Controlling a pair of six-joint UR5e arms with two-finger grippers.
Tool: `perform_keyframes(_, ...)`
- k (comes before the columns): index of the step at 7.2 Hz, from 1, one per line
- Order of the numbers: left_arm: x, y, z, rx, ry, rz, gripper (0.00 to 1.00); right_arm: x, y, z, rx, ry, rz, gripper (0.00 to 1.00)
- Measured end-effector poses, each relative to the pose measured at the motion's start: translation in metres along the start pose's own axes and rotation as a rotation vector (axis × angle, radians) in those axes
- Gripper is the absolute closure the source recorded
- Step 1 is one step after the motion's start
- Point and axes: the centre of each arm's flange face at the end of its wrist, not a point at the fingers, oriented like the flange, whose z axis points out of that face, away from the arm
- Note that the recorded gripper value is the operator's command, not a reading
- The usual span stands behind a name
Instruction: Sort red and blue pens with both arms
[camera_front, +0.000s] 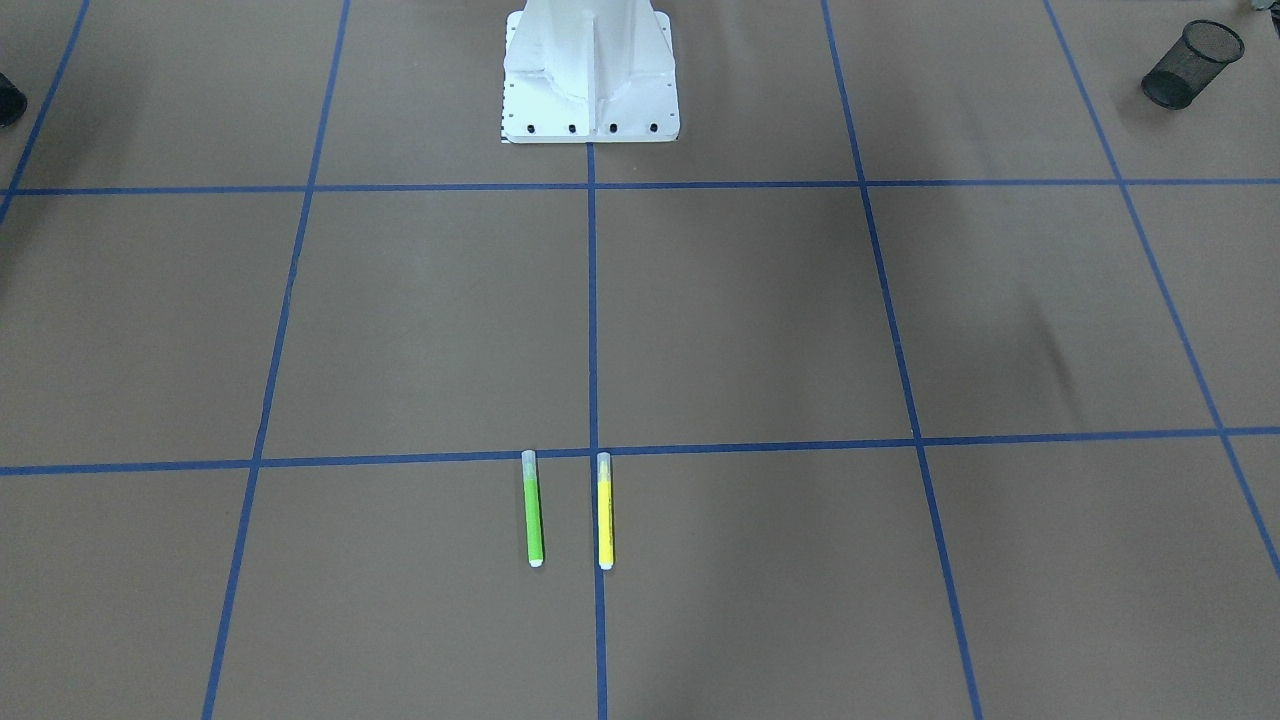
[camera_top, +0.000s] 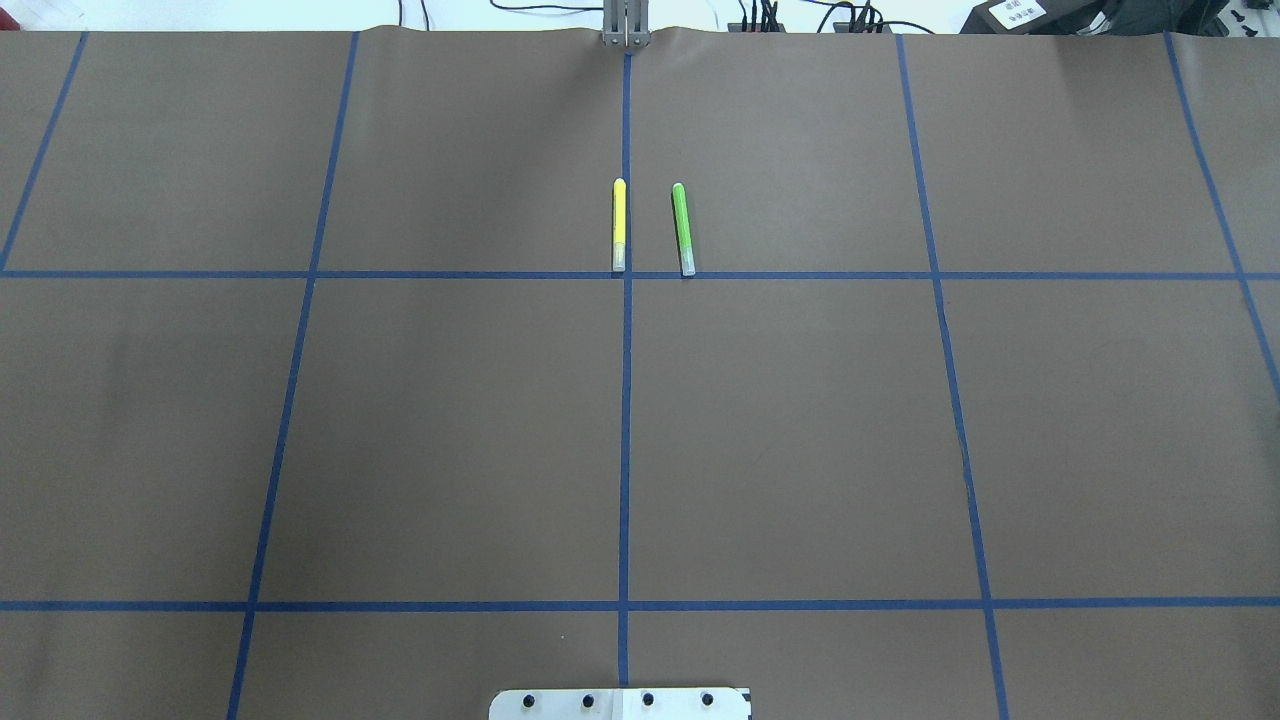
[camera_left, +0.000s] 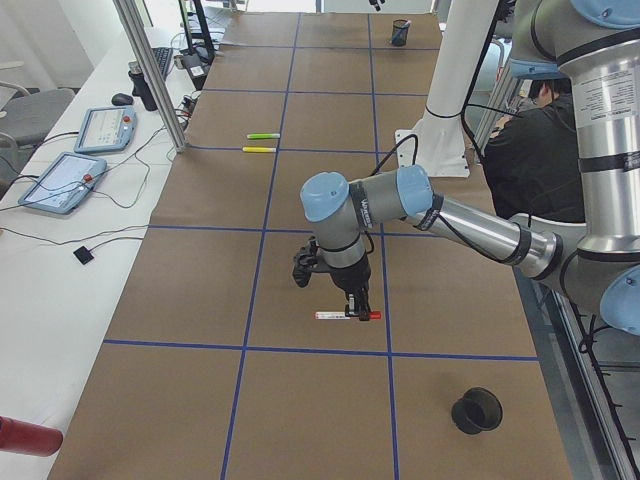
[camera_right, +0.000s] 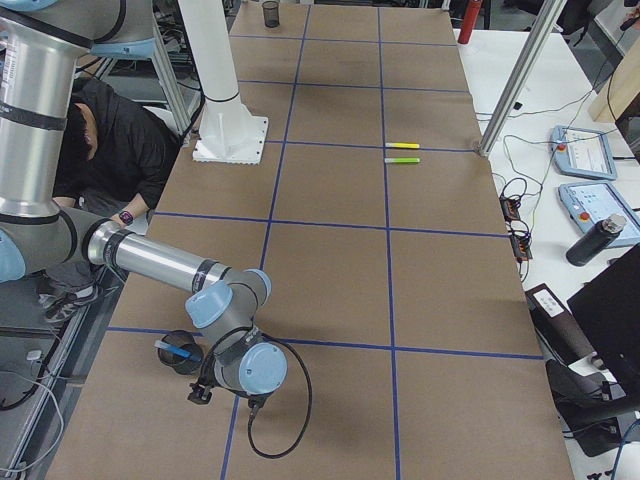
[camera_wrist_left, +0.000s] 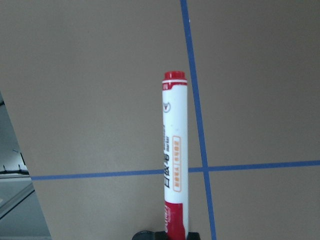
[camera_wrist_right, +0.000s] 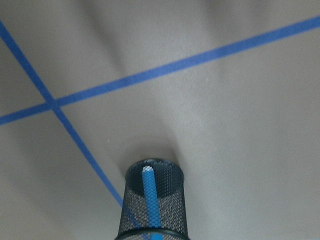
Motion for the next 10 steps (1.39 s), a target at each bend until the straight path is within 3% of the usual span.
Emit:
perform_keyframes(3,-0.045,0.071,0.043,-0.117,0.088,-0.207,1.0,-0.017,-0.023,-0.03,0.208,0.054,-0.053,0.0)
perform_keyframes(6,-0.089,0.153,0.097,-0.229,0.252,-0.446,1.0,-0.05,-0.044,-0.073,0.4,0.059,-0.118,0.0)
perform_keyframes(8,-0.109,0.191,0.133,-0.289,0.373,-0.595,1.0,-0.083,-0.06,-0.113,0.489,0.015,-0.141,0.0)
perform_keyframes(10,-0.112,0.222,0.164,-0.355,0.486,-0.705,1.0,-0.107,-0.07,-0.141,0.53,-0.019,-0.143,0.0)
